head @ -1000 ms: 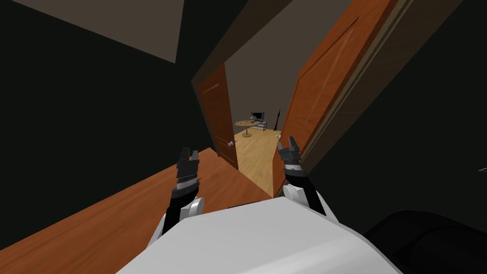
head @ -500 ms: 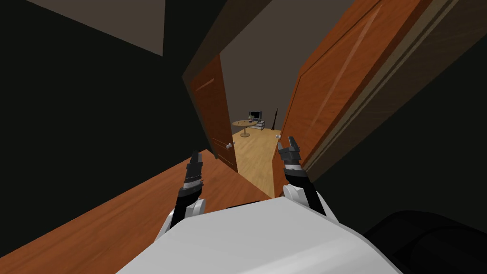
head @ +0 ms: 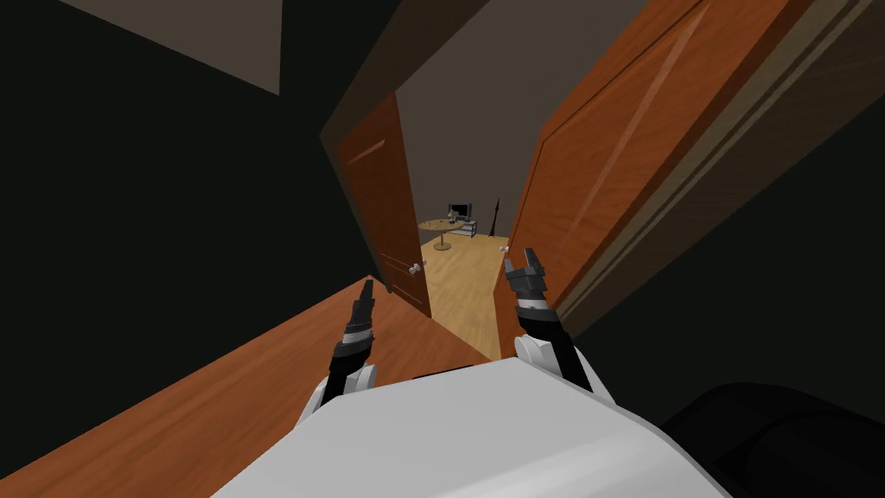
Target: Push the door open
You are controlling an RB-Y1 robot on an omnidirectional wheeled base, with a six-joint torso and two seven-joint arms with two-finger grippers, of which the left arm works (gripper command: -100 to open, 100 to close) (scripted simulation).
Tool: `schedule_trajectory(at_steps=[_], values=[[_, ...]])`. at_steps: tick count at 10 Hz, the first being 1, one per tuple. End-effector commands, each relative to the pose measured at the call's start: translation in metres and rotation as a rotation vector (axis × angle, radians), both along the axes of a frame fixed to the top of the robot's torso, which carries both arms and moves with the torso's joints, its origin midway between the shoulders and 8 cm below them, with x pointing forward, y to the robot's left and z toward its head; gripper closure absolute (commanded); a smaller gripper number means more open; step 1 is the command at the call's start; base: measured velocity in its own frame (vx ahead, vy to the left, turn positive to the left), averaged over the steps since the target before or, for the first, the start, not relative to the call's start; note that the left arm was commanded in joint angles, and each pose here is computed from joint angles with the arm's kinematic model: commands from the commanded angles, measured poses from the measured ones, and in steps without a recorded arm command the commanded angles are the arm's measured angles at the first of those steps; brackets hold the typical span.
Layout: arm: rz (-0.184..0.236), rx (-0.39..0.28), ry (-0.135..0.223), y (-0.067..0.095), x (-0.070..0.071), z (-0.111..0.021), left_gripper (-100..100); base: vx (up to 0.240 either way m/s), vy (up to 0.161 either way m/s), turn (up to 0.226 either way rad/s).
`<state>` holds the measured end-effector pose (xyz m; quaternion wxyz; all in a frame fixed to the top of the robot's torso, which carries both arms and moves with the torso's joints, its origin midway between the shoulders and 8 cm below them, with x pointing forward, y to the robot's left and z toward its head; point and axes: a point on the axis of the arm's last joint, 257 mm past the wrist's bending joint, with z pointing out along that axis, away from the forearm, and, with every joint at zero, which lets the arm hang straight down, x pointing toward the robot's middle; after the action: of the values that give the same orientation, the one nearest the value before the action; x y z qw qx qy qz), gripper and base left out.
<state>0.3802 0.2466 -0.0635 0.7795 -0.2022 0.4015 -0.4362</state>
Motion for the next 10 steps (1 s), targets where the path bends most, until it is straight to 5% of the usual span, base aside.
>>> schedule_trajectory(at_steps=[1,10], values=[[0.017,0.046,0.025,-0.001,0.003,-0.014,-100,0.097,0.063,-0.125],[0.092,0.322,0.167,-0.014,0.015,-0.105,-100,0.089,0.079,-0.112]])
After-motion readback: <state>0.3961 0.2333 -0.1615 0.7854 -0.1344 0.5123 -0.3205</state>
